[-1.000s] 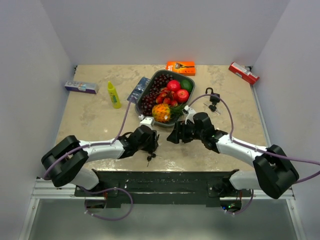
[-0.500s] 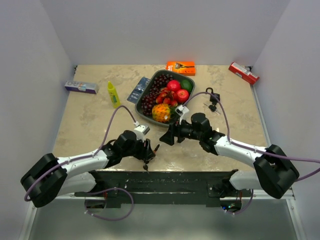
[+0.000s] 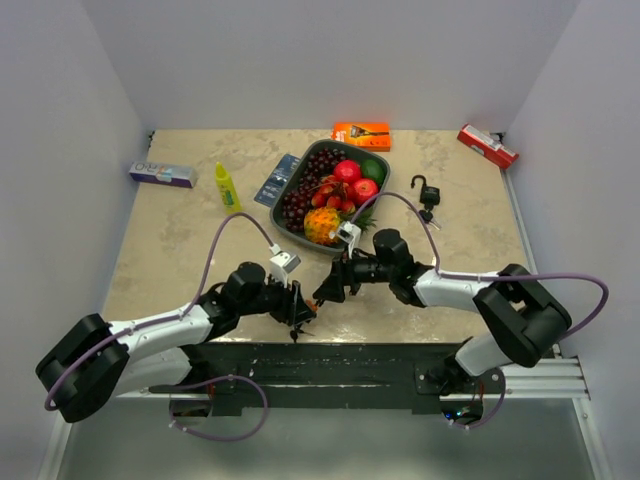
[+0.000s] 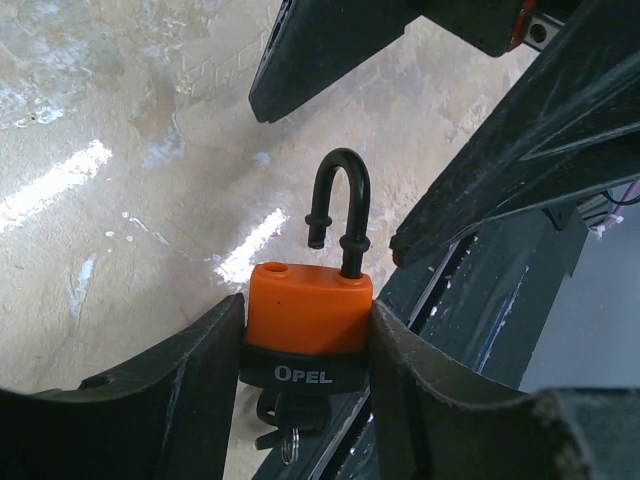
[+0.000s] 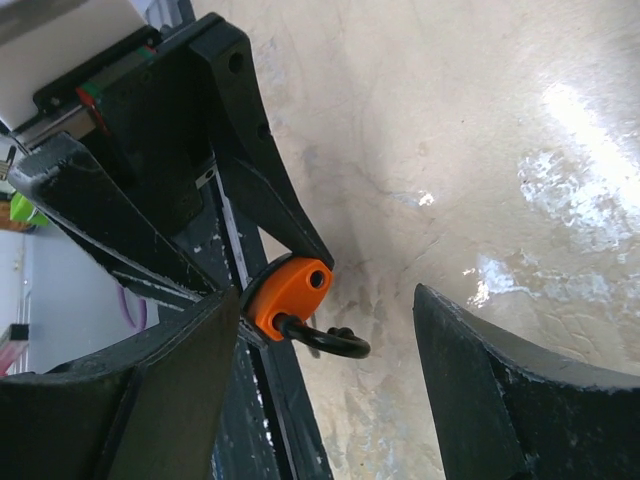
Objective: Unlock with the key
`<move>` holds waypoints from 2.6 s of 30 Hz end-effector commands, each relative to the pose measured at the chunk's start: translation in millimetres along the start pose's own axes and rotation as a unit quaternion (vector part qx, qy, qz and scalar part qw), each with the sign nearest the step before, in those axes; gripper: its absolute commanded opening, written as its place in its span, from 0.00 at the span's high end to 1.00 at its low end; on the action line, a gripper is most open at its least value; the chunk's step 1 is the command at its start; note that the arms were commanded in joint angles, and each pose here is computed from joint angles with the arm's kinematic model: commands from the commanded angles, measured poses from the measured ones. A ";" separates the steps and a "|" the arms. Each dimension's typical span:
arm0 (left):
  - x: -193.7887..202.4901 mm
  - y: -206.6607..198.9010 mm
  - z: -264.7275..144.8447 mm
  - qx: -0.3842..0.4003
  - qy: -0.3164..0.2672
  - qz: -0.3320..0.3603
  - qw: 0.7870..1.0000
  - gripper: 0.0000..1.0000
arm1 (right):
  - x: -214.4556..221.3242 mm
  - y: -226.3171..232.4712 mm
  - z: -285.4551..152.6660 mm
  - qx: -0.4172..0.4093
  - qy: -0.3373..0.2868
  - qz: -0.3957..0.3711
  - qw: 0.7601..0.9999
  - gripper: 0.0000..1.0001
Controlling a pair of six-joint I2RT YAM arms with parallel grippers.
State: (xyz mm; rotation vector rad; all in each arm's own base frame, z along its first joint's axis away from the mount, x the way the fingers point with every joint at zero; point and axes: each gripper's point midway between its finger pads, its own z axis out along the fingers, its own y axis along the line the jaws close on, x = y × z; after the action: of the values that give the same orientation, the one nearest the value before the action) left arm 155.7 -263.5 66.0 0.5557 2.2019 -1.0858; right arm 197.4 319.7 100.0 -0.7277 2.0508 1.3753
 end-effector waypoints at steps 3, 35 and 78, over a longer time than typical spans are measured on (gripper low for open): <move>-25.3 -16.9 -2.4 0.046 -0.051 0.019 0.997 1.00 | -2.9 7.9 2.9 -0.038 -0.005 -0.029 0.999 0.29; -25.3 40.1 14.7 -0.100 -0.026 0.007 0.995 1.00 | 17.5 -53.3 6.9 0.112 0.035 0.021 0.993 1.00; -129.4 26.7 -63.4 -0.167 -0.045 0.118 0.978 0.01 | 18.7 -0.5 -1.8 0.283 -0.083 0.215 0.931 0.31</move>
State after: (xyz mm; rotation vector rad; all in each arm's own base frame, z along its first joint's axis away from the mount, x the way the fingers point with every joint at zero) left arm 240.7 -220.7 161.6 0.5628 2.1614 -0.6442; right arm 180.3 315.7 95.0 -0.1476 2.3481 0.9476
